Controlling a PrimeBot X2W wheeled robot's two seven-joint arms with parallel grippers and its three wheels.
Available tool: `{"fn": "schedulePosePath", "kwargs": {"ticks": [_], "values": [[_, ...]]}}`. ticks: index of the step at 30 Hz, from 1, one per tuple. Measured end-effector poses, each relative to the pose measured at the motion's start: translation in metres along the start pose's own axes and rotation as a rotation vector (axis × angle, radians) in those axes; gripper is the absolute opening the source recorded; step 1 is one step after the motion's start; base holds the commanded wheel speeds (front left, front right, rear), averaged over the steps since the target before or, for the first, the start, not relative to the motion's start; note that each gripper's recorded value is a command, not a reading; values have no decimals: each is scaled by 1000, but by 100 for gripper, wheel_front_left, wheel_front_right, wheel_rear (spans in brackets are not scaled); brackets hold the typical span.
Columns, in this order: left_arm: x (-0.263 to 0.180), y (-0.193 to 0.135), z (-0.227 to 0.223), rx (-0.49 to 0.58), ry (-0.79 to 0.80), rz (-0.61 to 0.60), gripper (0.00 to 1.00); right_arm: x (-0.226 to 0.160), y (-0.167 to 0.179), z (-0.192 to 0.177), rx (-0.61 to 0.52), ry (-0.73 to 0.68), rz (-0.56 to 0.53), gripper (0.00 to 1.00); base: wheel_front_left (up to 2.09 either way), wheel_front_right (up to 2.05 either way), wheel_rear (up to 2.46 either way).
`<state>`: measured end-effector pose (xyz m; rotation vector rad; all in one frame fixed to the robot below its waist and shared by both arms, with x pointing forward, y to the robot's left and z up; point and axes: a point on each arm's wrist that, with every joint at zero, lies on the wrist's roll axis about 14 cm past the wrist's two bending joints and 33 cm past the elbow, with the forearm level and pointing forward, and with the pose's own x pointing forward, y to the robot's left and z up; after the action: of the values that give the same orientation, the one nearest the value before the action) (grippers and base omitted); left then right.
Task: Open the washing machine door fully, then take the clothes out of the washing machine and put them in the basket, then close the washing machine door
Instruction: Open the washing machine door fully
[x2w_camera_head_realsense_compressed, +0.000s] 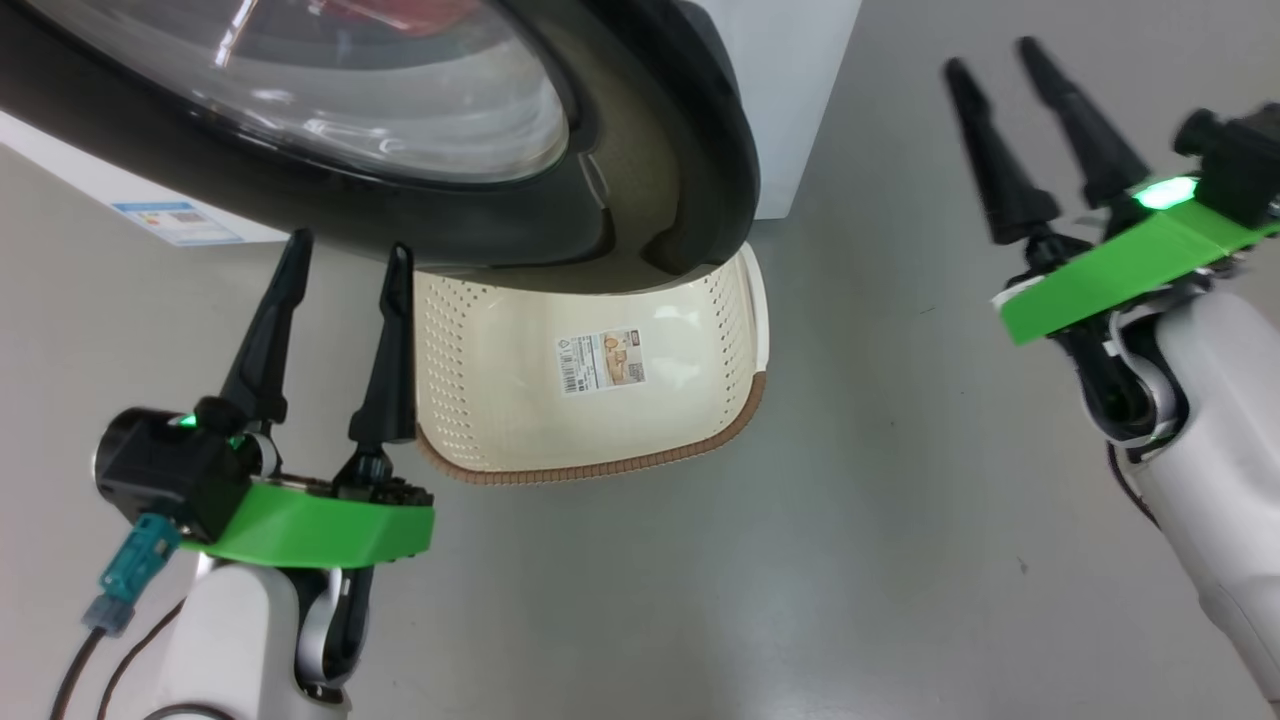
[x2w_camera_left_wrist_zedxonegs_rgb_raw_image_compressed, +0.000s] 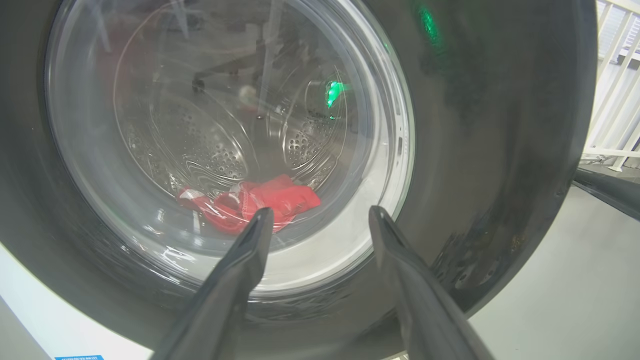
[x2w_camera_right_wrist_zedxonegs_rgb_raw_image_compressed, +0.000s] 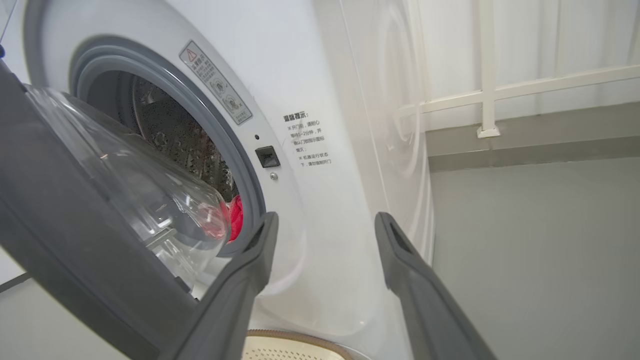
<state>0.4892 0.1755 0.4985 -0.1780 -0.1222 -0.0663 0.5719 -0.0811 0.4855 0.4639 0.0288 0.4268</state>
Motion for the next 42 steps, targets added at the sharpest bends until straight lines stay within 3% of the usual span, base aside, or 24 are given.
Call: {"fn": "schedulePosePath", "kwargs": {"ticks": [4, 10, 16, 28, 42], "values": [[1, -1, 2, -3, -7, -1, 100, -14, -15, 21, -117, -90, -65, 100, 0, 0, 0], [1, -3, 5, -6, -17, -4, 100, -46, -2, 6, -201, -104, -112, 100, 0, 0, 0], [2, -6, 9, -9, -25, -11, 100, -65, 4, 16, -276, -144, -138, 100, 0, 0, 0], [-9, -4, 4, -8, -3, -1, 100, -94, 5, 14, -294, -140, -178, 100, 0, 0, 0], [-8, -5, 4, -2, -4, -6, 100, -98, 5, 10, -278, -131, -184, 100, 0, 0, 0]]}}
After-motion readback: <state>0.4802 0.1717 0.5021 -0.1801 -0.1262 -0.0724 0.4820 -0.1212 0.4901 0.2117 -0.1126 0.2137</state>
